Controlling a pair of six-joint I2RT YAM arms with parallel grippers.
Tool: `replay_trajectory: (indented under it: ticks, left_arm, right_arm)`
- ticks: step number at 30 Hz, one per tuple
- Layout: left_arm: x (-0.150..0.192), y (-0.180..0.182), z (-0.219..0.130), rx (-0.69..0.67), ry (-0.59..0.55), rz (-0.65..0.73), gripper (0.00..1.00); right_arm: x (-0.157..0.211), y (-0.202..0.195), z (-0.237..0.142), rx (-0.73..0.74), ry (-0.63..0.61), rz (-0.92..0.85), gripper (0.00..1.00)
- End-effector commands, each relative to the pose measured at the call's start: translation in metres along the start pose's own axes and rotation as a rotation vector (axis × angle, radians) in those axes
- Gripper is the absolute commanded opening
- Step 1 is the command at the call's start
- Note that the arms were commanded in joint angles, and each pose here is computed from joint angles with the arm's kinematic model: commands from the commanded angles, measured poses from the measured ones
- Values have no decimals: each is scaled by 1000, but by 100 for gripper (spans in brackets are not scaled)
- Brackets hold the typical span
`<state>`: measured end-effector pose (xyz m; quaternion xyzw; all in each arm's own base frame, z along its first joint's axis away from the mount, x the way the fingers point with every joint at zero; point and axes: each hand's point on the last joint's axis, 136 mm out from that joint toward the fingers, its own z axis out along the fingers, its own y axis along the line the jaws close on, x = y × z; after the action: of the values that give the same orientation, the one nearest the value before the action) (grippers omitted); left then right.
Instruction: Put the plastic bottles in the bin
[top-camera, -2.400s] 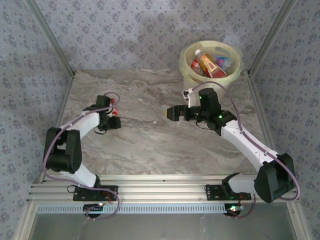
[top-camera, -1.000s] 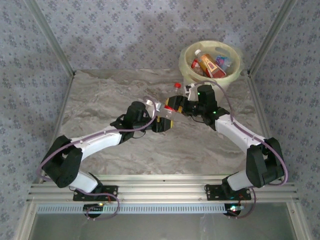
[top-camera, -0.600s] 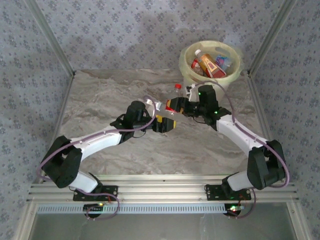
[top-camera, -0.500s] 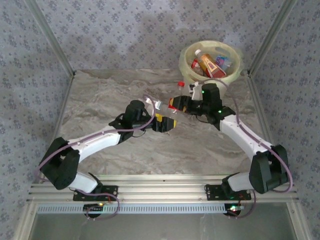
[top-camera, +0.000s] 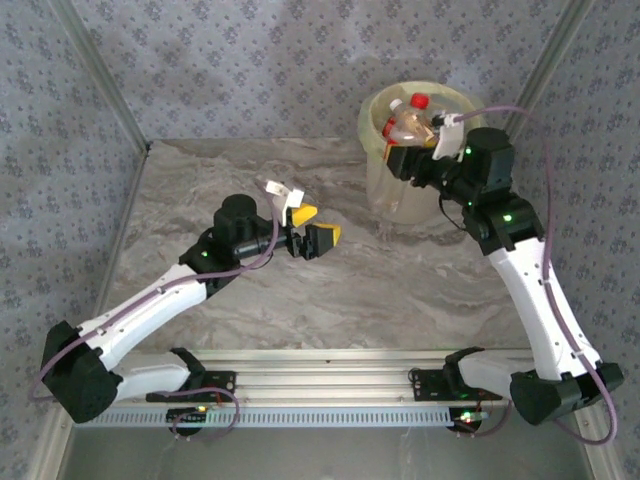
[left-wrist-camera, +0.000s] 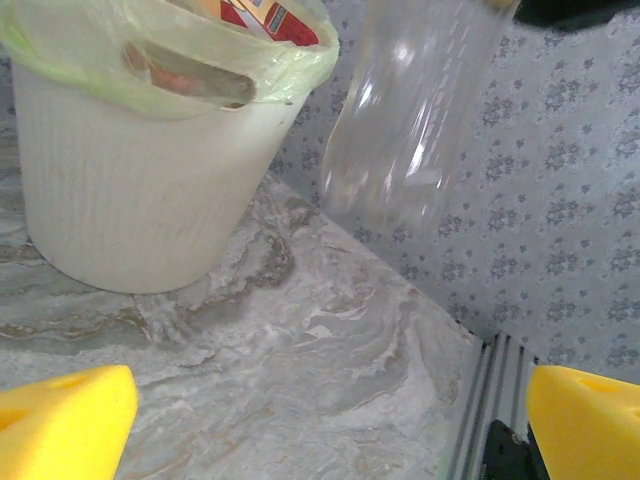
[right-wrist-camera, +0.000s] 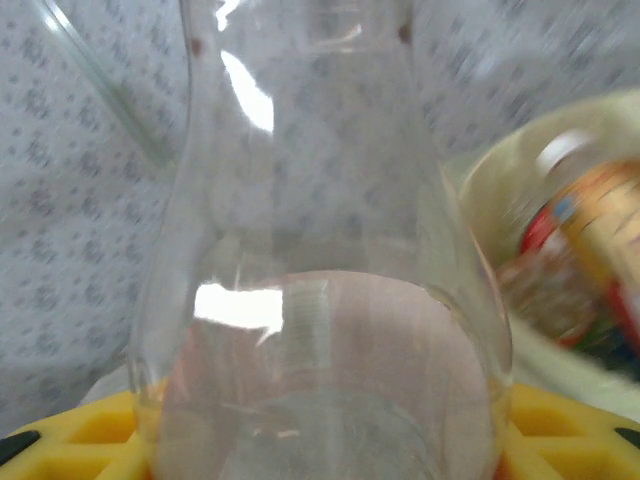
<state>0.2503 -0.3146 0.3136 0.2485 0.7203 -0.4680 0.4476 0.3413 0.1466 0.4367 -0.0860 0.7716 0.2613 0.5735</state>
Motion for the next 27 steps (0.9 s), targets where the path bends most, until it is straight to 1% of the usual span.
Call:
replay_trajectory:
  ticks: [1,6,8,13,17,20,23,27]
  left_arm:
    - [-5,-2,-4,-25,3,44,100]
    - [-5,-1,-3,-29,4,38,100]
    - [-5,-1,-3,-28,8,37,100]
    - [-3,0,-6,-41,21,40,100]
    - [-3,2,-9,-59,28,47,100]
    - [-3,4,-9,-74,40,54,100]
    - [-4,7,-9,-88,41,60,100]
    - [-4,10,-4,-93,49,55,100]
  right_arm:
    - [-34,-32,-14,218,-77,-127,58]
    - [-84,-66,-12,367,-228,-102,56]
    - [-100,-71,-4,399,-264,-154,57]
    - [-117,-103,24,569,-200,-276,57]
    - [-125,-121,45,666,-158,-395,56]
    - [-127,-134,59,738,-93,-485,55]
    - [-120,-144,75,764,-17,-563,55]
    - [-98,-157,96,756,119,-623,55]
